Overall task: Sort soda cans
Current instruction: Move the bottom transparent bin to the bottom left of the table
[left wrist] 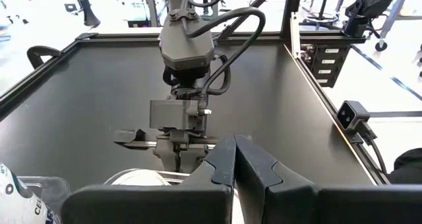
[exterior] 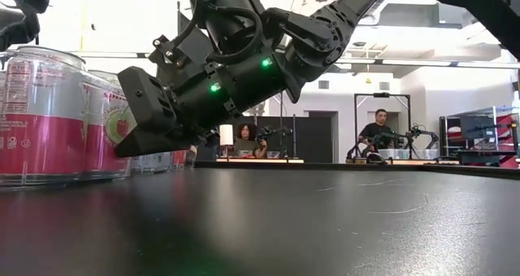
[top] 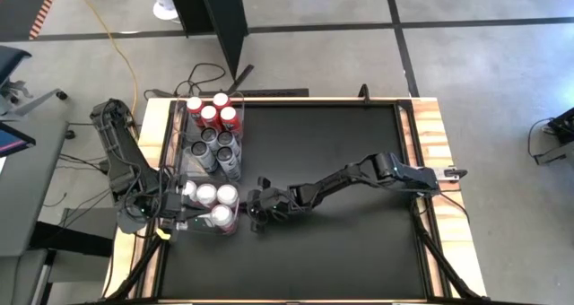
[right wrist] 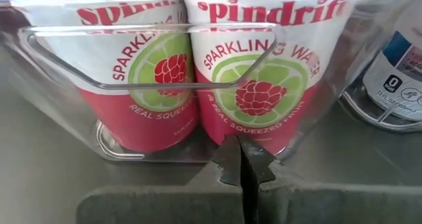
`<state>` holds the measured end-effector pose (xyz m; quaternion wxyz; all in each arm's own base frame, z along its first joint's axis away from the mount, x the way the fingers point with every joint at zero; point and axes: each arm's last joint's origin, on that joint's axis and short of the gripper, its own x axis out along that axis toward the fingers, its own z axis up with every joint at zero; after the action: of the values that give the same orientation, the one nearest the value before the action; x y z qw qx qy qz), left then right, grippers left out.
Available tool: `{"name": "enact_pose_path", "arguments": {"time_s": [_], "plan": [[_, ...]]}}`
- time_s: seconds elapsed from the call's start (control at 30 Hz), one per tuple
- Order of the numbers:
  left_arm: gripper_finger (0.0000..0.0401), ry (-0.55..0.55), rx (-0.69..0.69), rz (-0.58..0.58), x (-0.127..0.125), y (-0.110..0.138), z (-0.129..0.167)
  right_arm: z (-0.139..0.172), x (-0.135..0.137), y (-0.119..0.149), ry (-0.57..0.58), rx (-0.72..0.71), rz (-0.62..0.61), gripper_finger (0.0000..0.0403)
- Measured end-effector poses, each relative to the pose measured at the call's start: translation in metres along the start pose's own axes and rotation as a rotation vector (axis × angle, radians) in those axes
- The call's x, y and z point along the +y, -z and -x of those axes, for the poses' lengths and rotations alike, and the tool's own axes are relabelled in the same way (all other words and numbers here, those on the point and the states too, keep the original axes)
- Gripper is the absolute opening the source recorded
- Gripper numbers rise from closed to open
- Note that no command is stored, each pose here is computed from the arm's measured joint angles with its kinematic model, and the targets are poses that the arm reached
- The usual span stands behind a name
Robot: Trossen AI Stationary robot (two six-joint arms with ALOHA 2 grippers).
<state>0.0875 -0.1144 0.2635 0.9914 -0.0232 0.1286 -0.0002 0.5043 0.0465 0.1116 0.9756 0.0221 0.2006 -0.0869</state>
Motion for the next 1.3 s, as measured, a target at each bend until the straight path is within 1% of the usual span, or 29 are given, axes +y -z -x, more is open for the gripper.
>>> {"name": "enact_pose_path", "arguments": {"time_s": [0.33, 0.5, 0.67, 0.83, 0.97, 1.03, 1.13, 1.3], "plan": [[0.0, 0.0, 0.0, 0.001, 0.0, 0.0, 0.0, -0.002, -0.007, -0.001, 0.034, -0.001, 0.043, 0.0005], [0.0, 0.001, -0.001, 0.009, 0.0, 0.0, 0.0, 0.0, -0.004, 0.002, 0.025, 0.041, 0.065, 0.0005], [0.0, 0.001, -0.001, 0.013, 0.0, 0.0, 0.0, 0.007, 0.02, 0.009, -0.007, 0.094, 0.061, 0.0005], [0.0, 0.001, -0.001, 0.019, 0.0, -0.001, 0.0, 0.022, 0.06, 0.021, -0.092, 0.157, 0.068, 0.0005], [0.0, 0.001, -0.001, 0.019, 0.0, -0.001, 0.0, 0.033, 0.088, 0.025, -0.158, 0.148, 0.067, 0.0005], [0.0, 0.001, -0.002, 0.021, 0.0, -0.001, 0.0, 0.037, 0.1, 0.021, -0.19, 0.115, 0.067, 0.0005], [0.0, 0.001, -0.006, 0.026, 0.0, -0.001, 0.0, 0.04, 0.112, 0.006, -0.226, 0.03, 0.071, 0.0005], [0.0, 0.0, -0.031, 0.032, -0.001, -0.005, 0.0, 0.038, 0.115, -0.012, -0.242, -0.048, 0.078, 0.0005]]}}
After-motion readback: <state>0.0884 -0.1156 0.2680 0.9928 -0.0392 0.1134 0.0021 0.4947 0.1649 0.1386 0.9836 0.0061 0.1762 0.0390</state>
